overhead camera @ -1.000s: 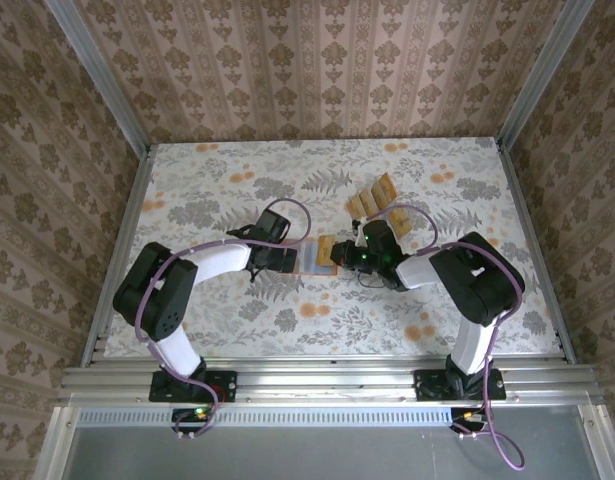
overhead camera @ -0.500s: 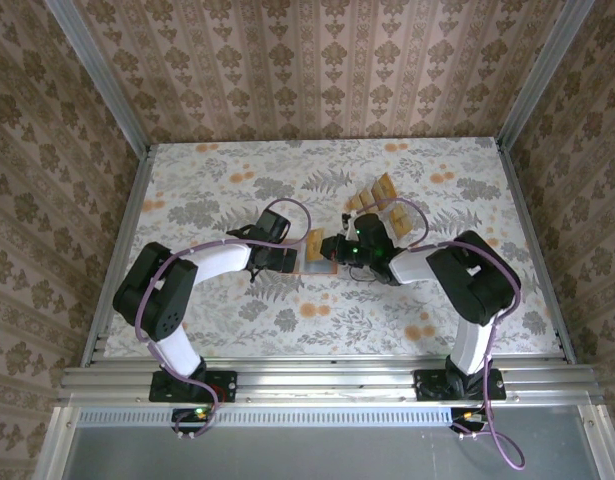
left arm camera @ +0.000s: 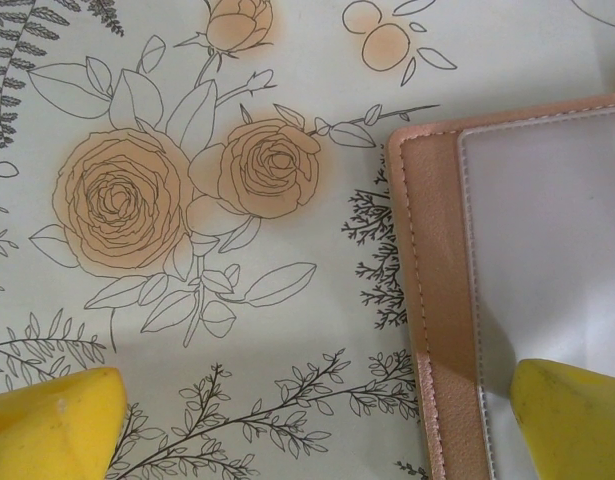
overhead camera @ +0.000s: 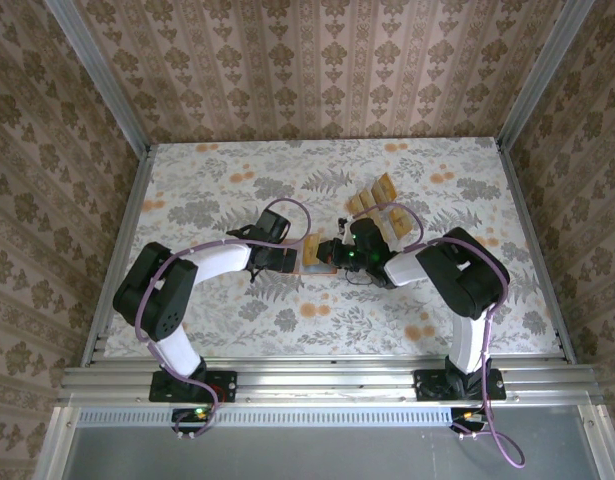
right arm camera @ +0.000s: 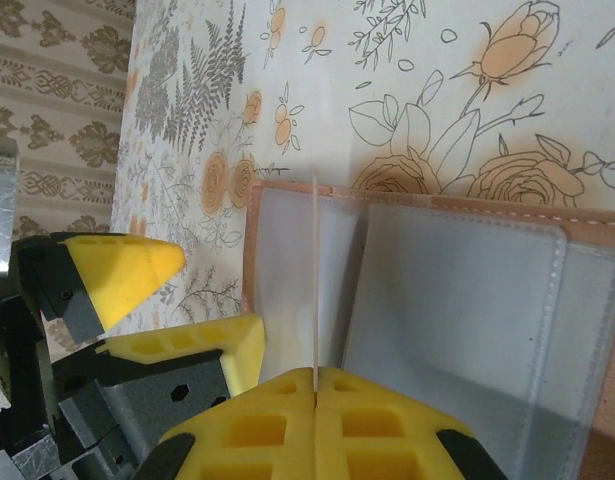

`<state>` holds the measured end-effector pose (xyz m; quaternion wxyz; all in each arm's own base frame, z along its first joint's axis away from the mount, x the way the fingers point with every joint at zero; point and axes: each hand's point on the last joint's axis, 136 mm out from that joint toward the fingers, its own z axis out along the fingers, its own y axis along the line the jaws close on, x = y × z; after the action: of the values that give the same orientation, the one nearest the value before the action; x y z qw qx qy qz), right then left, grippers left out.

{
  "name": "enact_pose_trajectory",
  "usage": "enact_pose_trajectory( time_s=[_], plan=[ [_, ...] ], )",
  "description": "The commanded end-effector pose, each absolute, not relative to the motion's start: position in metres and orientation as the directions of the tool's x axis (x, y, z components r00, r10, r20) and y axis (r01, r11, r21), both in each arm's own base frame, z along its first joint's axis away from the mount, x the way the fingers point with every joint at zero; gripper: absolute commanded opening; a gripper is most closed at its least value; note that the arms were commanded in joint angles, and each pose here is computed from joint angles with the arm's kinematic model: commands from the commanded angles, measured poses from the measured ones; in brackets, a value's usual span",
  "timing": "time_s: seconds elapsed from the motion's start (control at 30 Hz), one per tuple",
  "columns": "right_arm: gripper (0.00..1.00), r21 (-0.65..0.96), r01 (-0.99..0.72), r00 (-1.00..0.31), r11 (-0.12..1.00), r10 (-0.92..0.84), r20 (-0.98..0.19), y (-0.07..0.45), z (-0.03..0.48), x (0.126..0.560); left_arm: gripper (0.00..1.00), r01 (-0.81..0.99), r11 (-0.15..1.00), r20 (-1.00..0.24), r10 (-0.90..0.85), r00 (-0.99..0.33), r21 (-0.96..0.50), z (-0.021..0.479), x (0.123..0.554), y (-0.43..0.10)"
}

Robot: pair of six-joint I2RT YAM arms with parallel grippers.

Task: Put the credit cards into the card holder

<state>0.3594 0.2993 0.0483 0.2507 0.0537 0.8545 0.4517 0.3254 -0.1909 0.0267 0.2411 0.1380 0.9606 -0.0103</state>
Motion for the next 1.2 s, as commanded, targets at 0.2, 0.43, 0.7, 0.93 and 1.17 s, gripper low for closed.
enact_pose_trajectory(
  time_s=[0.2,0.43,0.7,0.93,1.17],
  plan=[
    [0.0,0.801,-0.096,-0.856,0.591,0.361,-0.369,0.284,0.034,0.358,1.0,0.261,0.963,-0.42,0.264,-0.868,0.065,0.014,0.314,-0.183],
    [0.0,0.806,-0.095,-0.857,0.585,0.363,-0.365,0.283,0.032,0.356,1.0,0.261,0.963,-0.42,0.264,-0.868,0.066,0.014,0.314,-0.183],
    [0.0,0.81,-0.085,-0.861,0.58,0.368,-0.353,0.281,0.027,0.354,1.0,0.265,0.962,-0.421,0.267,-0.867,0.066,0.014,0.314,-0.184],
    [0.0,0.824,-0.075,-0.867,0.562,0.372,-0.332,0.283,0.023,0.351,1.0,0.264,0.962,-0.42,0.267,-0.867,0.066,0.014,0.313,-0.183],
    [0.0,0.831,-0.079,-0.874,0.55,0.363,-0.323,0.285,0.024,0.349,1.0,0.264,0.962,-0.42,0.267,-0.867,0.066,0.014,0.313,-0.183]
  ],
)
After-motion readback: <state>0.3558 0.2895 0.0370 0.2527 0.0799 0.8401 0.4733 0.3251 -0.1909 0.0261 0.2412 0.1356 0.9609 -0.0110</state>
